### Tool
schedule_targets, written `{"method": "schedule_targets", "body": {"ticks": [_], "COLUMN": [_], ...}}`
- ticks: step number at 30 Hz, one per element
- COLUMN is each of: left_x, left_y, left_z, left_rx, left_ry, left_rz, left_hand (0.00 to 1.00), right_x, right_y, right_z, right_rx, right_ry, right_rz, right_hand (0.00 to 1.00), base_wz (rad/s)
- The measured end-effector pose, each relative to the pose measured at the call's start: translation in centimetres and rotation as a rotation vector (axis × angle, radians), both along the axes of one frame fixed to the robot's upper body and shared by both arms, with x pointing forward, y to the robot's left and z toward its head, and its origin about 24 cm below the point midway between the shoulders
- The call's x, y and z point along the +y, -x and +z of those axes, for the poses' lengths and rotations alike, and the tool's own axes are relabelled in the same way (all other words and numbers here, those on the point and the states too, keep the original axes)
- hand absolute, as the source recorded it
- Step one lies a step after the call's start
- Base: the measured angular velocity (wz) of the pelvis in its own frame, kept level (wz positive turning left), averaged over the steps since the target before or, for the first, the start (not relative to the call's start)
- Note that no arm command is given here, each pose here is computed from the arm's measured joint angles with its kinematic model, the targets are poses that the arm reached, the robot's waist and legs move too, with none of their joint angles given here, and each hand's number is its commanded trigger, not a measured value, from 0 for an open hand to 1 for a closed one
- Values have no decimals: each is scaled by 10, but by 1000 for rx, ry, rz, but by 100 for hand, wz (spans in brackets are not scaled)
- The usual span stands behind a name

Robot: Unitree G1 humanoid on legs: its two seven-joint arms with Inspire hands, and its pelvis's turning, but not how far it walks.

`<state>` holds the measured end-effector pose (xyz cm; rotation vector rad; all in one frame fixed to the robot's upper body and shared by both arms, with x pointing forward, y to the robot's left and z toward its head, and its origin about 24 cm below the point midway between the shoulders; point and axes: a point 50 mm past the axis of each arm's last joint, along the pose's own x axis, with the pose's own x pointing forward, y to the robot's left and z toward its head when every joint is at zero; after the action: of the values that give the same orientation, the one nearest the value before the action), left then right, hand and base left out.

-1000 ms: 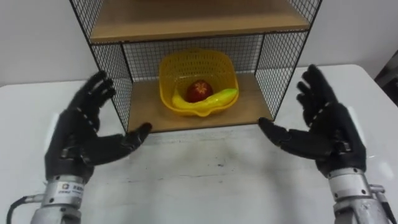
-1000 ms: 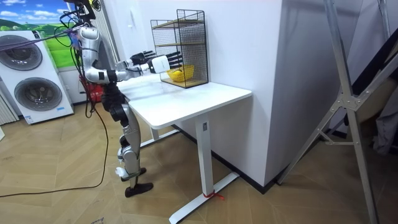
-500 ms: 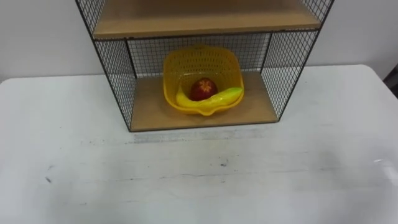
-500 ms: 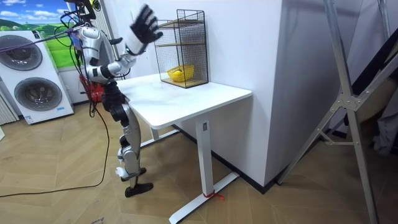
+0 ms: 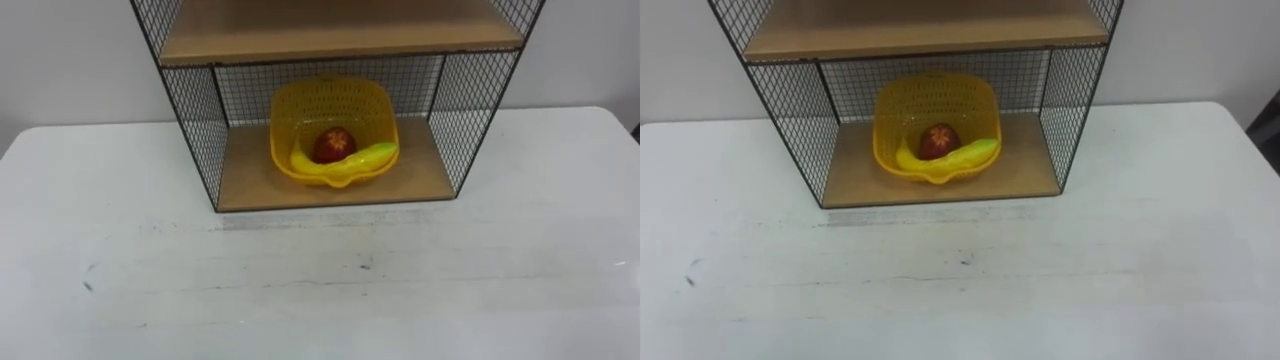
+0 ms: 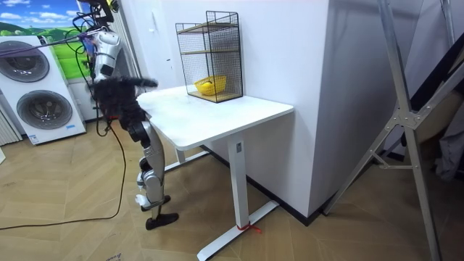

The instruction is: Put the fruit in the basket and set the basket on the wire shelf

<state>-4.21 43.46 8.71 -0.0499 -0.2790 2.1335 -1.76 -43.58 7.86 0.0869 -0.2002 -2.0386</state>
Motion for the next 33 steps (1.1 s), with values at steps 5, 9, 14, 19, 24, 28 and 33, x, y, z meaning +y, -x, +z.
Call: {"method": "schedule_targets", "body": {"ticks": [5, 9, 14, 19, 24, 28, 33], "left_x": [-16, -46, -87, -129, -162, -166, -170], "left_y": [48, 80, 107, 118, 104, 70, 2], "left_z": [-84, -122, -160, -189, -215, -230, -245], "left_rx": [102, 91, 152, 237, 555, 836, 1072], "left_ry": [402, 604, 827, 1053, 1343, 1414, 1369], "left_rz": [145, 265, 303, 201, -220, -595, -1025], "left_hand": [0, 0, 0, 0, 0, 0, 0], "right_x": [5, 23, 72, 124, 170, 166, 154], "right_y": [54, 87, 125, 133, 116, 78, 10], "right_z": [-66, -98, -143, -180, -212, -225, -235], "right_rx": [40, 30, 93, 207, 467, 697, 897], "right_ry": [-326, -491, -722, -965, -1289, -1351, -1321], "right_rz": [-182, -319, -437, -409, -105, 285, 739], "right_hand": [0, 0, 0, 0, 0, 0, 0], "base_wz": [0, -4, -8, -6, 3, 3, -2]}}
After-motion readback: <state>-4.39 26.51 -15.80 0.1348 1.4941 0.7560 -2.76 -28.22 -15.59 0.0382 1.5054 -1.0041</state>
